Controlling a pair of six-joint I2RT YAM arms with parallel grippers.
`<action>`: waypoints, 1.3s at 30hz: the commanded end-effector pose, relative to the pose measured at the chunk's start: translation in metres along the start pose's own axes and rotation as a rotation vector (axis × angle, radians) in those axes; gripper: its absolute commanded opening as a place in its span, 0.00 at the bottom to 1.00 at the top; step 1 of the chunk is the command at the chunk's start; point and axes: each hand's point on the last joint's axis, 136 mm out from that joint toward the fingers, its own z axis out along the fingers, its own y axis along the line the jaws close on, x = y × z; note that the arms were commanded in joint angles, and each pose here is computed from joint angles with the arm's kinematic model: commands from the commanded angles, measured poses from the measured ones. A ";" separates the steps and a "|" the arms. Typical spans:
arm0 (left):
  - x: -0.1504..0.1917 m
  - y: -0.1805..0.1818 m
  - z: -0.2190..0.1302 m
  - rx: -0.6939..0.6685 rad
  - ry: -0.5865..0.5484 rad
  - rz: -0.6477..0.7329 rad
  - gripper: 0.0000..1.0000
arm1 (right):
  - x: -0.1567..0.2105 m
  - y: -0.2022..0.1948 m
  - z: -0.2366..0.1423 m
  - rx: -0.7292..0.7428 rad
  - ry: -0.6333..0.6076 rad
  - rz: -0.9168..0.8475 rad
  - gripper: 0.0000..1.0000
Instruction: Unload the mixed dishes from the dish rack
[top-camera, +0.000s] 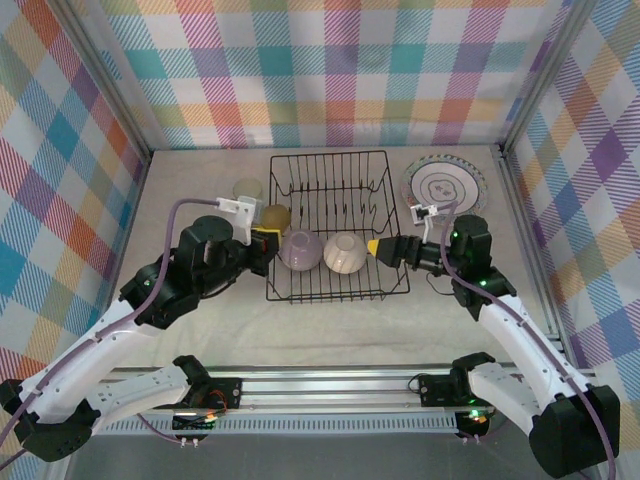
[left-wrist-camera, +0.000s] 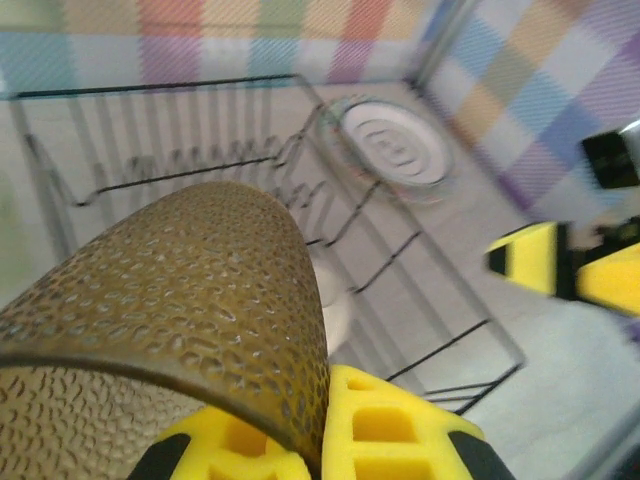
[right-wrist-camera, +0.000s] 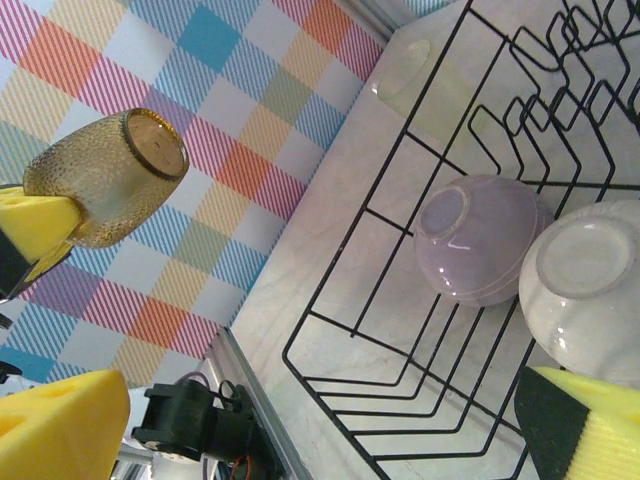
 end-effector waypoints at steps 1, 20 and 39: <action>0.017 0.038 -0.018 -0.187 0.092 0.199 0.00 | 0.002 0.004 0.006 -0.023 -0.004 -0.069 0.99; 0.074 0.103 0.030 -0.296 0.517 0.523 0.00 | 0.033 0.015 0.024 -0.014 0.065 -0.157 0.99; 0.109 0.189 0.117 -0.333 0.882 0.464 0.00 | 0.056 0.023 0.039 -0.032 0.129 -0.211 0.99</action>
